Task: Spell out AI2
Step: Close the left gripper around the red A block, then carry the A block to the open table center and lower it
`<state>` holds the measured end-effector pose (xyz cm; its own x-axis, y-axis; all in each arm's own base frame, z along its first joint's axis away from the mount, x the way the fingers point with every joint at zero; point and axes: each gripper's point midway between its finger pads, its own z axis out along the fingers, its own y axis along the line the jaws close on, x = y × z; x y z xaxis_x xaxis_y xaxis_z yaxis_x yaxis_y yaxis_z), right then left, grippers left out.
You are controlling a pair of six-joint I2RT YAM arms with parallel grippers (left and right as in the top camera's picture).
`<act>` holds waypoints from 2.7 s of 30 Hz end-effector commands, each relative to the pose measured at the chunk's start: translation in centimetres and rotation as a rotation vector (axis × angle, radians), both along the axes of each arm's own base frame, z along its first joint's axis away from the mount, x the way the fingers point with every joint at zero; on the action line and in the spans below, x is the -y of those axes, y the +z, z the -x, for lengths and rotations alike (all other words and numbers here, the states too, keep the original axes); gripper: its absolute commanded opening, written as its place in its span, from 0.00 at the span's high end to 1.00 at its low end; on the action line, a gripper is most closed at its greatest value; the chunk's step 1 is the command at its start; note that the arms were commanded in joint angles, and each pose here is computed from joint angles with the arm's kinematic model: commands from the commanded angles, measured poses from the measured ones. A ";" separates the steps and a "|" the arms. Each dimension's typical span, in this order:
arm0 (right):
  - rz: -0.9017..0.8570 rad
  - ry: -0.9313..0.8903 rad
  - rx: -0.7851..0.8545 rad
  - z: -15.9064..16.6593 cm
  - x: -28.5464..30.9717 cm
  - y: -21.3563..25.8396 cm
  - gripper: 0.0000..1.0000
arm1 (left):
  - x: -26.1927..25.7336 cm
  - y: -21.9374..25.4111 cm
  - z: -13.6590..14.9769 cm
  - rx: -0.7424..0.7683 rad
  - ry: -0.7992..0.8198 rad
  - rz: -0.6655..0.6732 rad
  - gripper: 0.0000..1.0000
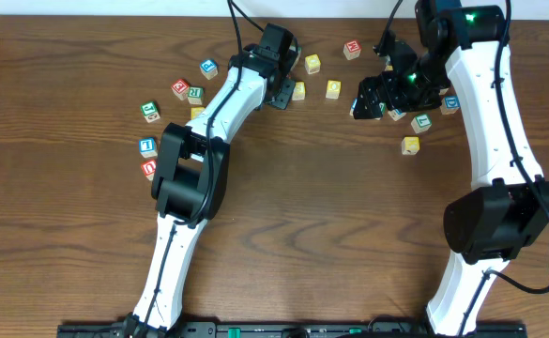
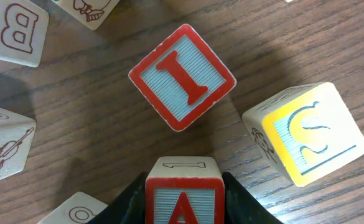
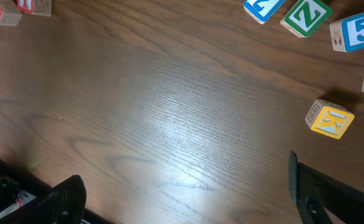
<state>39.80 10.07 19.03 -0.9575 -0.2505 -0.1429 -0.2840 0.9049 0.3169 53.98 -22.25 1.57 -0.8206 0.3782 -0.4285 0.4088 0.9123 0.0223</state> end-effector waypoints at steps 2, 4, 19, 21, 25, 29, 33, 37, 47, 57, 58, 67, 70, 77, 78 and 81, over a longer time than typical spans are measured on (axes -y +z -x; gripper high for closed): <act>-0.005 -0.003 0.018 -0.1 -0.4 0.7 0.01 | -0.3 -0.2 0.2 -0.019 0.051 0.022 0.66; -0.005 -0.003 0.018 -0.1 -0.4 0.7 0.01 | -0.2 0.1 0.2 -0.016 0.056 0.026 0.66; 0.070 -0.011 0.027 -0.3 0.8 0.3 0.01 | -1.1 9.4 2.4 0.000 0.197 0.111 0.75; 0.084 -0.013 0.029 -0.3 1.0 0.3 0.01 | -1.5 10.4 3.4 -0.022 0.227 0.116 0.75; 0.094 -0.014 0.030 -0.4 1.2 0.2 0.01 | -2.6 12.1 6.3 -0.094 0.265 0.094 0.75; 0.093 -0.016 0.037 -0.5 1.3 0.2 0.01 | -3.5 11.8 9.6 -0.203 0.273 0.033 0.75; 0.093 -0.017 0.042 -0.6 1.2 0.3 0.01 | -3.9 10.7 13.2 -0.336 0.311 -0.033 0.75; 0.092 -0.017 0.045 -0.7 1.2 0.3 0.01 | -3.6 9.0 16.4 -0.436 0.284 -0.107 0.75; 0.092 -0.017 0.045 -0.7 1.2 0.3 0.01 | -3.1 3.3 19.1 -0.503 0.369 -0.141 0.75; 0.090 -0.018 0.059 -1.1 1.2 0.3 0.01 | -1.8 1.2 16.7 -0.404 0.404 -0.049 0.75; 0.090 -0.018 0.059 -1.1 1.2 0.3 0.01 | -1.8 1.0 16.6 -0.401 0.405 -0.046 0.75; 0.090 -0.018 0.063 -1.2 1.2 0.3 0.01 | -2.5 -0.3 17.0 -0.397 0.436 -0.069 0.73; 0.089 -0.019 0.067 -1.3 1.2 0.3 0.01 | -2.4 -0.3 16.9 -0.391 0.436 -0.063 0.73; 0.089 -0.019 0.067 -1.3 1.2 0.3 0.01 | -2.2 -0.2 16.5 -0.379 0.434 -0.053 0.61; 0.089 -0.019 0.067 -1.3 1.2 0.3 0.01 | -2.2 -0.2 16.5 -0.379 0.434 -0.053 0.60; 0.089 -0.018 0.067 -1.3 1.2 0.3 0.01 | -2.2 -0.2 16.5 -0.379 0.434 -0.053 0.58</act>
